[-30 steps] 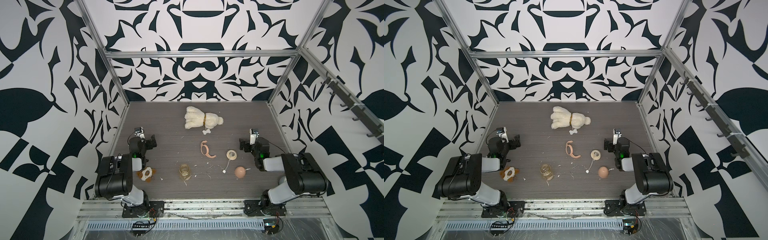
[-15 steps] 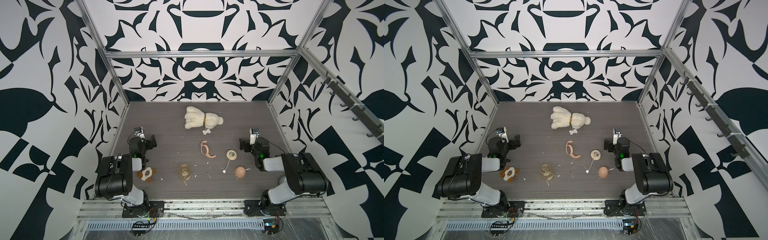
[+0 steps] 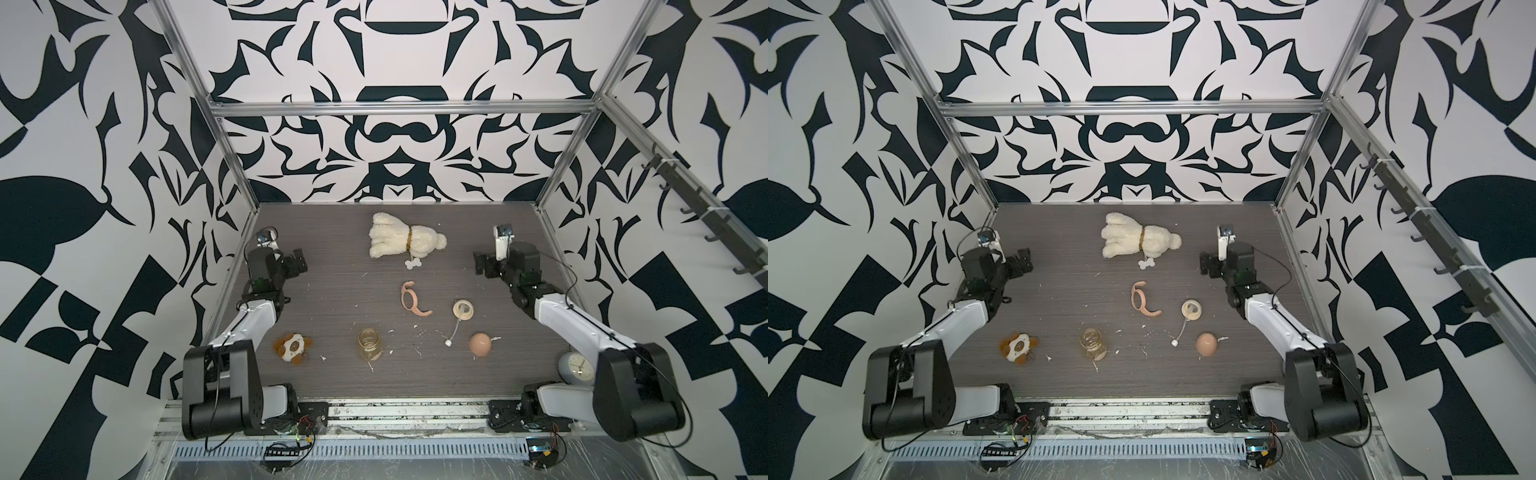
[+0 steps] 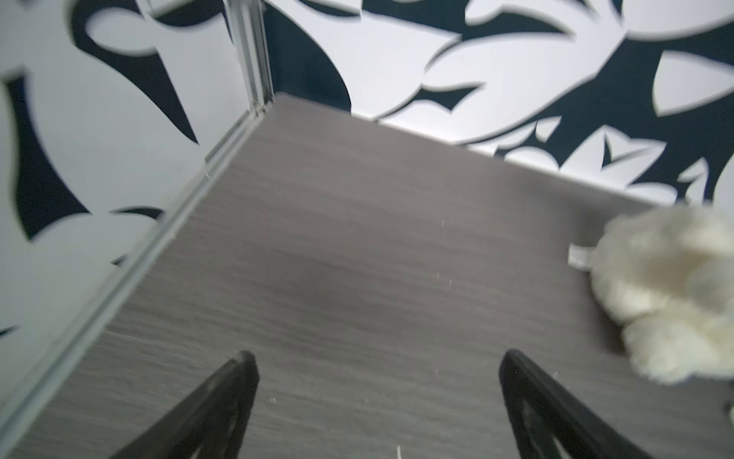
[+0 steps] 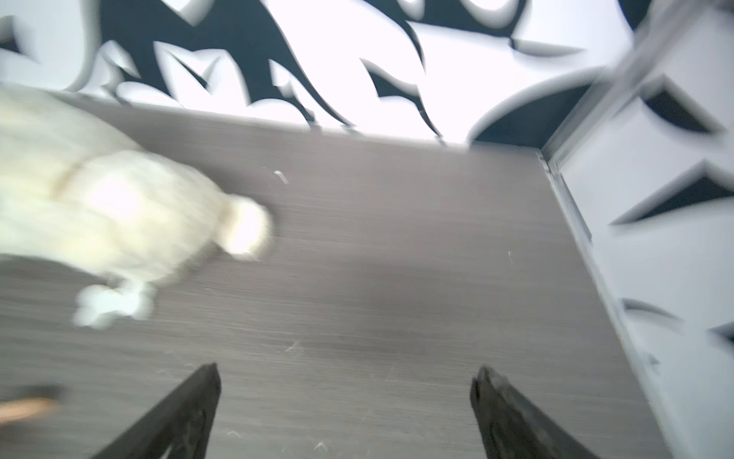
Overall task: Assemble the baby bottles
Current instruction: Pick up the baby bottle from the center of the board.
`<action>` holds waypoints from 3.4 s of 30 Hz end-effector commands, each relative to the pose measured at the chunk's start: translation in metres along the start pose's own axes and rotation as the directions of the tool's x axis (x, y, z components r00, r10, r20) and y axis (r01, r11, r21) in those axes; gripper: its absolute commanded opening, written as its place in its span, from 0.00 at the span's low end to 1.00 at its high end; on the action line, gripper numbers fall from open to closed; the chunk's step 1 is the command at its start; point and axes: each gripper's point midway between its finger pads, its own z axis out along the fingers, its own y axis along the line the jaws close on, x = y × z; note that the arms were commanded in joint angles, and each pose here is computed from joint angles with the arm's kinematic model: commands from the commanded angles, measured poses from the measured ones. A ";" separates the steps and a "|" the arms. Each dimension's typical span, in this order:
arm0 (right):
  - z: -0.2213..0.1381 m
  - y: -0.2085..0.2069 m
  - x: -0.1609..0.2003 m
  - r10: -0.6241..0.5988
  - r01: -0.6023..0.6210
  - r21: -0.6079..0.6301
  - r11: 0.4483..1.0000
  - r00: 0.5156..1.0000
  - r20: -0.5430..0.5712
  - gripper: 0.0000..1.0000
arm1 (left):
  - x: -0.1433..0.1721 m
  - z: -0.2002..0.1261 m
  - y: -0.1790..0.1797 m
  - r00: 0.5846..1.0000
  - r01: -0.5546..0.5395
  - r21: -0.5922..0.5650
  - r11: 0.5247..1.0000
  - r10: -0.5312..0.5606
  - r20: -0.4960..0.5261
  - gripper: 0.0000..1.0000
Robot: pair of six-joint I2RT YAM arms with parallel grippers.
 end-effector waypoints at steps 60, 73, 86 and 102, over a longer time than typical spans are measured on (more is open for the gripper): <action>-0.081 0.374 0.139 -0.755 0.330 -0.829 0.452 0.636 -0.158 0.67 | 0.097 -0.067 0.029 0.833 0.269 -0.224 0.937 -0.343 -0.434 0.99; -0.093 0.347 0.090 -0.599 0.163 -0.834 0.527 0.767 -0.229 0.47 | 0.062 -0.066 -0.020 0.924 0.117 0.002 0.993 -0.108 -0.367 0.99; -0.093 0.241 -0.027 -0.090 -0.255 -0.782 0.569 0.926 -0.368 0.46 | -0.008 -0.143 -0.193 0.962 -0.244 0.692 0.680 0.261 0.082 0.99; -0.153 0.257 -0.093 -0.063 -0.246 -0.951 0.189 0.963 -0.262 0.45 | 0.047 -0.284 -0.244 0.790 -0.446 0.871 0.208 0.549 0.273 0.99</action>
